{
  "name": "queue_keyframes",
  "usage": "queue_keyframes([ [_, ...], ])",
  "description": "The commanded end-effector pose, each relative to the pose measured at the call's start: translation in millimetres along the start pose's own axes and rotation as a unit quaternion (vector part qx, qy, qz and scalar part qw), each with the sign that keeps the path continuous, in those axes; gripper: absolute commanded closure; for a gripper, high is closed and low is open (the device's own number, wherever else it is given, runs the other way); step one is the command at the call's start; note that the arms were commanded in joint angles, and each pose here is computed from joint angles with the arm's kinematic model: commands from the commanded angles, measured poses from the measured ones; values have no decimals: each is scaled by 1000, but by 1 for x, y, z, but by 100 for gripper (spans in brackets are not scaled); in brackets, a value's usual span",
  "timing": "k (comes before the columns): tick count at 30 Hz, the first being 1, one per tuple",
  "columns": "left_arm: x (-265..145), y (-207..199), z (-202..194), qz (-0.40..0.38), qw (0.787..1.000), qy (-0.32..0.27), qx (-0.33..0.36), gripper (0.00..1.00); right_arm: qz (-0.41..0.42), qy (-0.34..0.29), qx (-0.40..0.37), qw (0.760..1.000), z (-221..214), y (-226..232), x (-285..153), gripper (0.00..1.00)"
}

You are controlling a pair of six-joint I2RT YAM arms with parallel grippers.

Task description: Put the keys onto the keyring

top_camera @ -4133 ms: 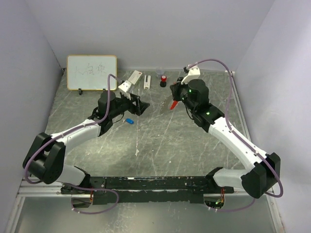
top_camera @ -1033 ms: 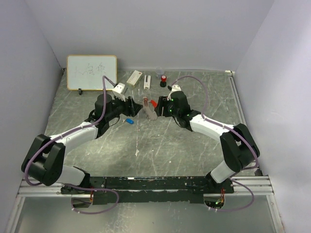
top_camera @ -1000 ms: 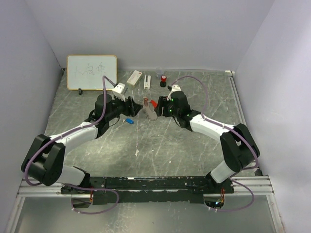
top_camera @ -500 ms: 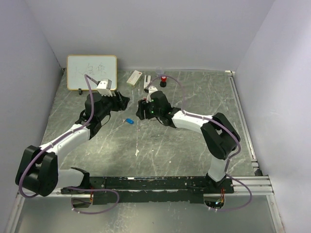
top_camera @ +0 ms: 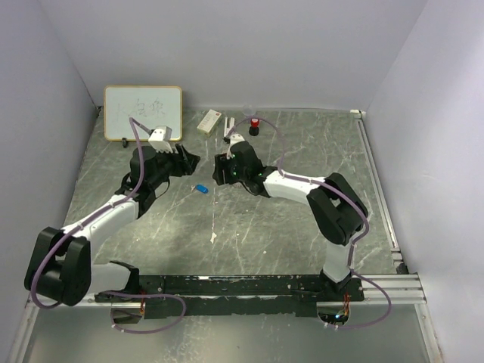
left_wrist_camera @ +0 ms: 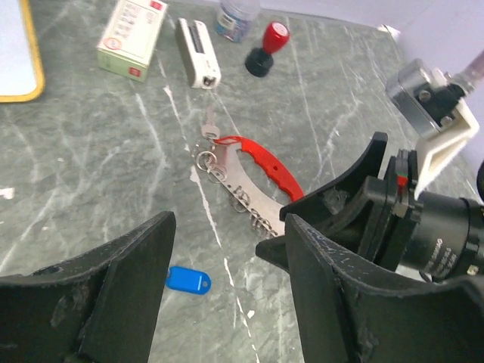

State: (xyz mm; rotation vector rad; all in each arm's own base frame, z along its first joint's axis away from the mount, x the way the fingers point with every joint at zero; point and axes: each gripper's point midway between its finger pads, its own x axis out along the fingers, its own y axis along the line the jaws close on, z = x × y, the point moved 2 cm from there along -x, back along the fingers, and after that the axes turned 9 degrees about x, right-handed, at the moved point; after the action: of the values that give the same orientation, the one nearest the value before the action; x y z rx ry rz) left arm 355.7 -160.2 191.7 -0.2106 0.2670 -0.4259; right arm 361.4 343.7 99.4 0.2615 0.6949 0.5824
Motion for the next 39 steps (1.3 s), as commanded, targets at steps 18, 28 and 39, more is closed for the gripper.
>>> queue_keyframes([
  [18,43,-102,-48,-270,951,89,122,28,-153,-119,125,973,37,-116,-113,42],
  [28,64,-108,-74,-235,935,137,230,32,-147,-138,124,972,49,-118,-125,42],
  [39,88,-112,-107,-224,918,169,280,33,-147,-141,126,971,50,-122,-131,42],
])
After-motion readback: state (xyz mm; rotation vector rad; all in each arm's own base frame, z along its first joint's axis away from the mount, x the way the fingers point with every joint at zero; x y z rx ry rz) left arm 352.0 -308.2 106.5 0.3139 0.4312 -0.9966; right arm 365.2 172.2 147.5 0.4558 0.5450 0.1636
